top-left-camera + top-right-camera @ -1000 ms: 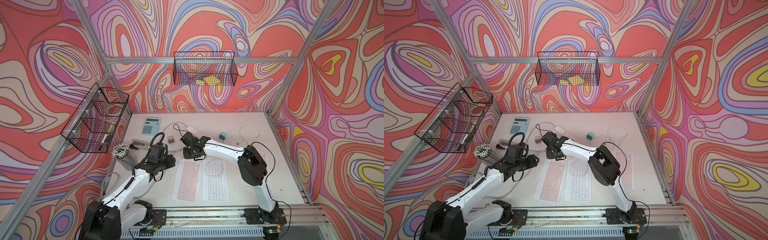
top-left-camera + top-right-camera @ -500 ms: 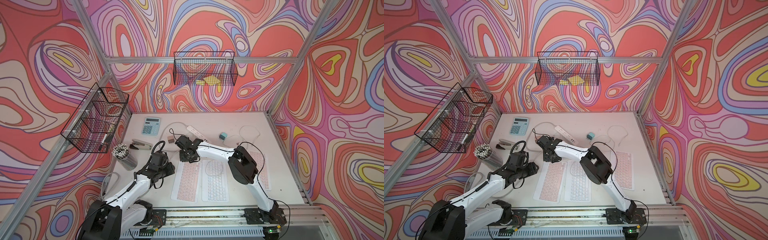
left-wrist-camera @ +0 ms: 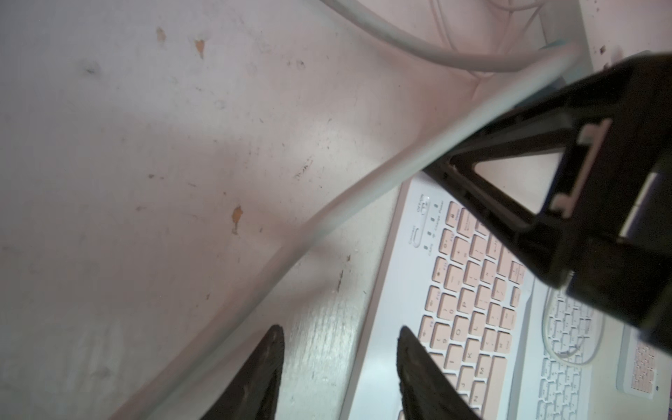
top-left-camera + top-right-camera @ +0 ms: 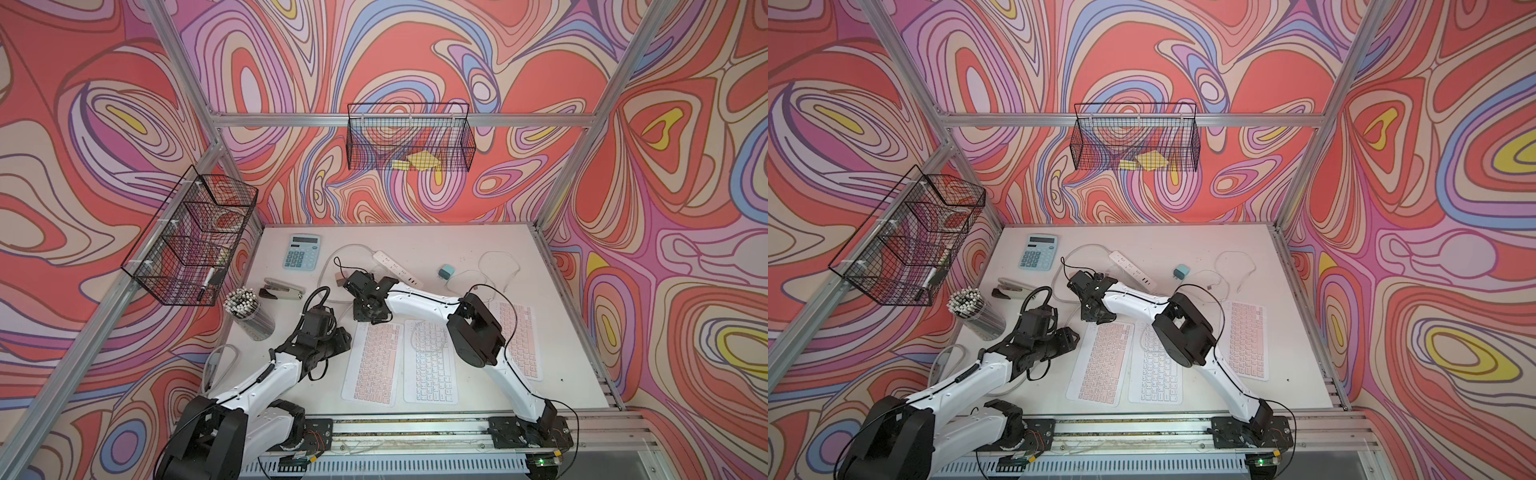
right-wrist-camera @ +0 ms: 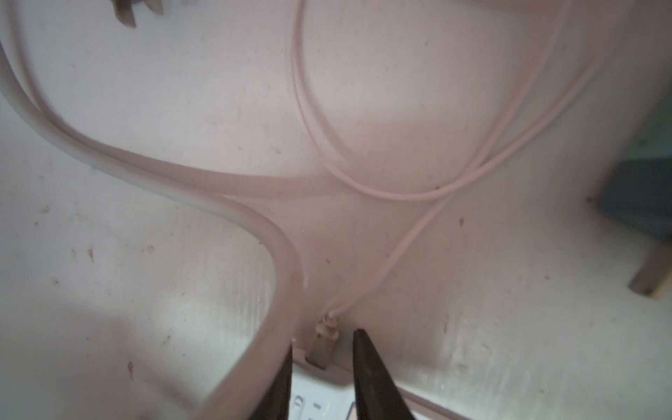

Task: Unplug the wireless keyboard
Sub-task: Remove the power cord from the keyboard.

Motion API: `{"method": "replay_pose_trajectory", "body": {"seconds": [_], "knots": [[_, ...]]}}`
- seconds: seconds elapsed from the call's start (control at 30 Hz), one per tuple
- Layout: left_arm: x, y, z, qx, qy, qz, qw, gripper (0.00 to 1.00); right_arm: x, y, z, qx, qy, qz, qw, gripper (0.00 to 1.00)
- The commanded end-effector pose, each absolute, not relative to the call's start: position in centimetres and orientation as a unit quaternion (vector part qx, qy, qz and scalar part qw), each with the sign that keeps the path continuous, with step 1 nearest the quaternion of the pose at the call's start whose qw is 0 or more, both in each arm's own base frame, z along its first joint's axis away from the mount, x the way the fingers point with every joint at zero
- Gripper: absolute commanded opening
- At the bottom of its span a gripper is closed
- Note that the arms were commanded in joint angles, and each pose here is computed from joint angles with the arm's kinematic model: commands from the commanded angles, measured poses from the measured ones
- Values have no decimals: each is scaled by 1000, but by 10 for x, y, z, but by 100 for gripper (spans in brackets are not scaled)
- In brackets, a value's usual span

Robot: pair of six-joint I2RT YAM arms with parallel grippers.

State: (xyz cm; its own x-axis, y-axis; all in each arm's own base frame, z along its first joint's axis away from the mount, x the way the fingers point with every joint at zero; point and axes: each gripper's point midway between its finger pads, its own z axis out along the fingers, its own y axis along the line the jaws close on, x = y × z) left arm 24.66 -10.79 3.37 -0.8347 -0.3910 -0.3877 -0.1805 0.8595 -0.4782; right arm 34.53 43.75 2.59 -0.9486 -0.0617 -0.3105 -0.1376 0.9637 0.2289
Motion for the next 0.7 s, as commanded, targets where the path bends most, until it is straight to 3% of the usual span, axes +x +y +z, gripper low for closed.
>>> {"method": "replay_pose_trajectory", "body": {"seconds": [0.0, 0.23, 0.67], "knots": [[249, -112, 36, -157, 927, -231, 250, 52, 333, 425, -6, -55, 988, 68, 124, 29], [249, -112, 36, -156, 925, -231, 256, 52, 322, 405, -22, -63, 994, -10, 94, 24], [246, -117, 29, -153, 924, -246, 248, 53, 307, 408, -46, -48, 998, -20, 37, 10]]}}
